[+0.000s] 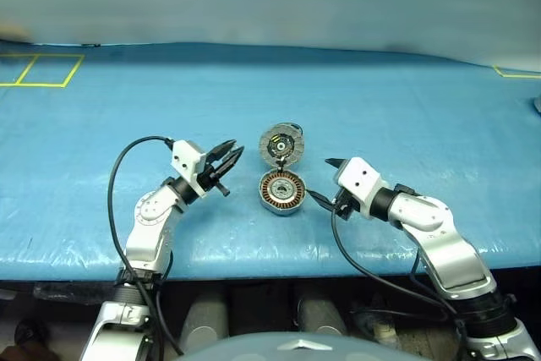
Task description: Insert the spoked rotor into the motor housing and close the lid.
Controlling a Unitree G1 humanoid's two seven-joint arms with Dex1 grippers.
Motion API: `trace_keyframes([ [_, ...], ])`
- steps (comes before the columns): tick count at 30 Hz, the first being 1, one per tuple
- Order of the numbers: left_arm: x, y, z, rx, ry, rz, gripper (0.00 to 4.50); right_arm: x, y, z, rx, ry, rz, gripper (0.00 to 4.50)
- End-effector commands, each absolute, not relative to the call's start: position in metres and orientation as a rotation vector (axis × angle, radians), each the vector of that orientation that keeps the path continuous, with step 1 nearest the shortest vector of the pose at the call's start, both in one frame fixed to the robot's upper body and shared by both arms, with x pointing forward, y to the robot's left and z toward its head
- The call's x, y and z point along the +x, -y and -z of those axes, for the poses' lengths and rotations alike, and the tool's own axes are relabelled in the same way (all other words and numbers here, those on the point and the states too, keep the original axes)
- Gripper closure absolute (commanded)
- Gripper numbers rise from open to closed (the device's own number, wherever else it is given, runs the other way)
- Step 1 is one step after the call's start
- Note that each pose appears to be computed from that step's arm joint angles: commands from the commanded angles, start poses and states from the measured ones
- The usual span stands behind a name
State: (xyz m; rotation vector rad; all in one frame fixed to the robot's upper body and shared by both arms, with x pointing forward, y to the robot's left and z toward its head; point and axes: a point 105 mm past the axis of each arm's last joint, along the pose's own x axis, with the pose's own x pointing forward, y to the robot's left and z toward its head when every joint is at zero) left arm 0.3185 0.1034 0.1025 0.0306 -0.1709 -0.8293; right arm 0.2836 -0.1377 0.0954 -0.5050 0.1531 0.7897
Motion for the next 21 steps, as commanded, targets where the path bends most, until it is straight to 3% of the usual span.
trace_keyframes([
  [1,0.314,-0.087,-0.11,0.028,0.166,0.957,3.82,0.276,0.135,-0.114,-0.404,-0.069,-0.808,0.35],
  [13,0.304,-0.04,-0.088,0.073,-0.005,1.257,3.82,0.244,0.126,-0.097,-0.279,-0.153,-0.889,0.35],
  [21,0.316,-0.034,-0.071,0.167,-0.081,1.238,3.82,0.239,0.128,-0.087,-0.312,-0.204,-0.878,0.35],
])
